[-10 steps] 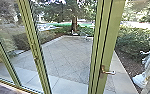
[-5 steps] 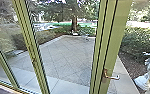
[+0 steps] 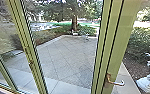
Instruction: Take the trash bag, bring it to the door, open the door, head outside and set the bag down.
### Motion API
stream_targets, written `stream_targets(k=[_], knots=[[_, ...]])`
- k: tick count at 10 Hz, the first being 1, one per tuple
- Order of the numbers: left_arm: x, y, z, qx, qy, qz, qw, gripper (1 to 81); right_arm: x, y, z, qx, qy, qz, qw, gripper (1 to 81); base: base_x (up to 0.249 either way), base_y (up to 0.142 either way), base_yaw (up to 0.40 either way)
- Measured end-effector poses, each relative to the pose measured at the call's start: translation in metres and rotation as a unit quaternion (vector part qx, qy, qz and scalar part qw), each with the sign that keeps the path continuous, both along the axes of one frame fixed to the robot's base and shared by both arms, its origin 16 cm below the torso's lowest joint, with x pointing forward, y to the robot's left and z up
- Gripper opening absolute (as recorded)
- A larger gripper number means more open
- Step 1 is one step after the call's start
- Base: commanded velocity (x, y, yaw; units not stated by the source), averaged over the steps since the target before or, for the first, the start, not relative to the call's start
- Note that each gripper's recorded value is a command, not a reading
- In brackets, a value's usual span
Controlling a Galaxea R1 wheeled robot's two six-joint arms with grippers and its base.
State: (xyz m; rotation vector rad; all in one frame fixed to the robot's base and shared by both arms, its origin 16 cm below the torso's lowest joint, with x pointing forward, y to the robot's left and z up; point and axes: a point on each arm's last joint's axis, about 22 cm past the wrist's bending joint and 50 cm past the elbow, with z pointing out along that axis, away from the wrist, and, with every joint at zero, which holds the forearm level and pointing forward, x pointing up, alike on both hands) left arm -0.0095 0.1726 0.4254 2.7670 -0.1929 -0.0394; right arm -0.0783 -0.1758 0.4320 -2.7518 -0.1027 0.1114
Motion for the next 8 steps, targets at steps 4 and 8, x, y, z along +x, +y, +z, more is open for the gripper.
stream_targets(k=[4,8], knots=[[-0.004,0.000,0.000,0.000,0.003,0.001,1.0000,1.0,-0.005,-0.005,0.001,0.000,0.004,0.000,1.0000,81.1,0.000,0.000,0.000],[-0.005,0.002,0.001,-0.003,0.006,0.000,1.0000,1.0,0.000,0.003,0.023,0.047,0.001,-0.005,0.9989,81.1,0.000,0.000,0.000]])
